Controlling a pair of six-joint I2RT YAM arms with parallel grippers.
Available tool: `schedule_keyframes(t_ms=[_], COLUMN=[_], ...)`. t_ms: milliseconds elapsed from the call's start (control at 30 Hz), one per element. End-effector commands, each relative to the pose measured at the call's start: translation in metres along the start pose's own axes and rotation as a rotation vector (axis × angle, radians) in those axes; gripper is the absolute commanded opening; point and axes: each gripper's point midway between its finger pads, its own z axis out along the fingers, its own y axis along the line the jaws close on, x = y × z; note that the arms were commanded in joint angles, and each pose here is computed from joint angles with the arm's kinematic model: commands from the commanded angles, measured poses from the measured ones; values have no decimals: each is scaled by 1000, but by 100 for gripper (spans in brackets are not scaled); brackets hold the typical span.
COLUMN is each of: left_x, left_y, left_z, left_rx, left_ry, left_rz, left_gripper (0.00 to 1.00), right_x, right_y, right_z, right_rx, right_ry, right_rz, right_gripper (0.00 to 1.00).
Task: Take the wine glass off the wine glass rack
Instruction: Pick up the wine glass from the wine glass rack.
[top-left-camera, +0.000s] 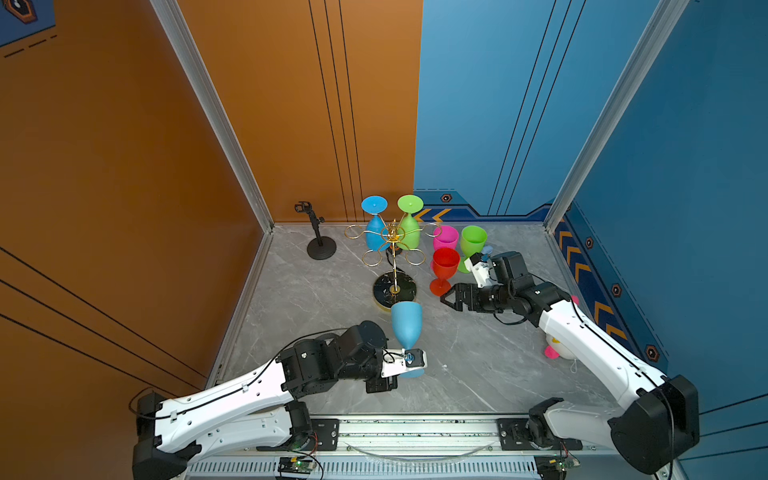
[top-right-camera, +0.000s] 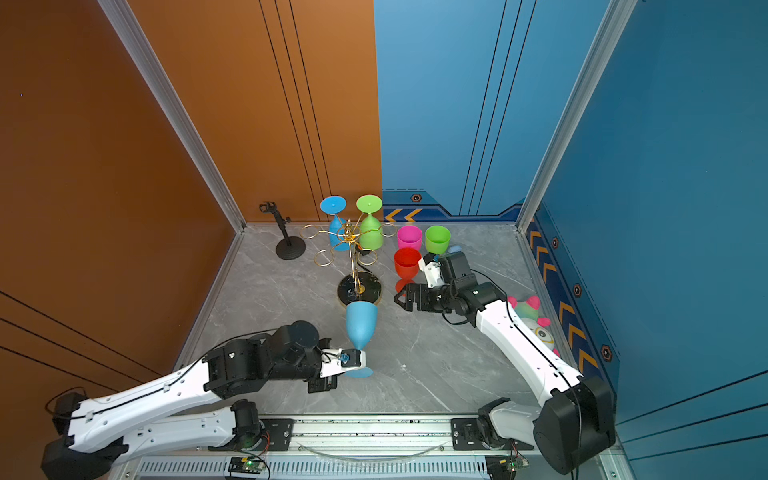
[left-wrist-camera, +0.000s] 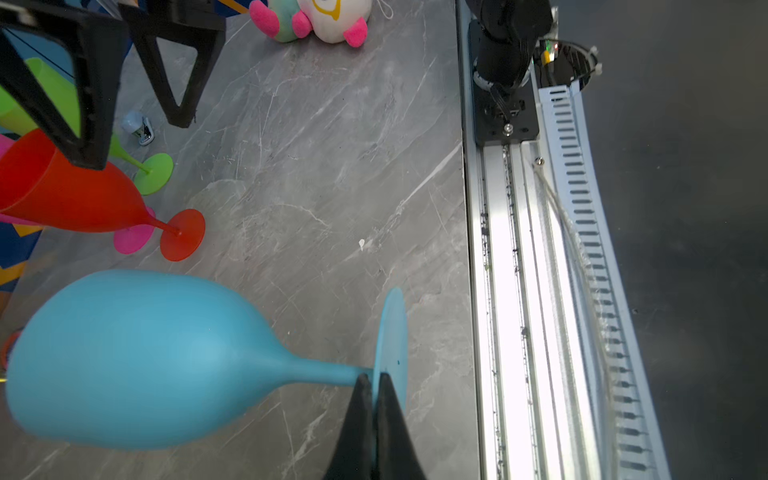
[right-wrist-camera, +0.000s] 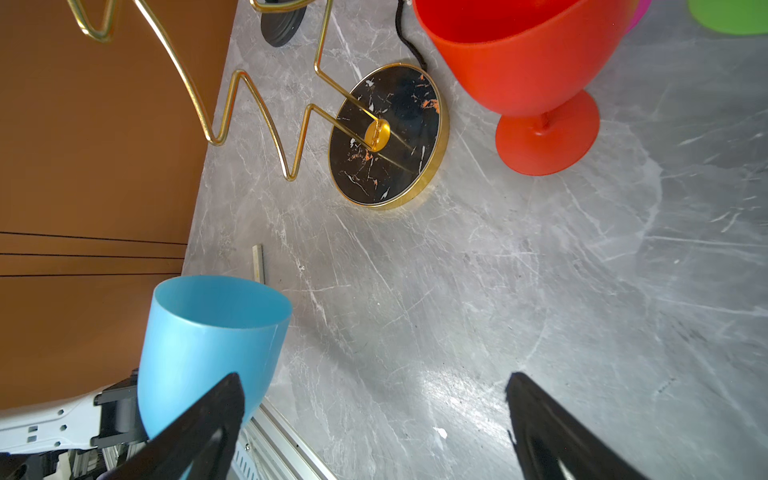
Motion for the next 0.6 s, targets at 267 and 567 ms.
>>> schedule_keyframes(t_ms=[267, 567], left_x=[25, 34], left_y=[19, 28], left_z=[18, 29], left_rx=[-276, -442], left_ry=[126, 158], left_rz=[485, 734], left_gripper=[0, 0], right_x=[-10, -9], right_y=[25, 40], right_z=[-3, 0], right_rx=[-90, -141], right_ry=[30, 62], right_rz=[19, 1], right_gripper=[94, 90])
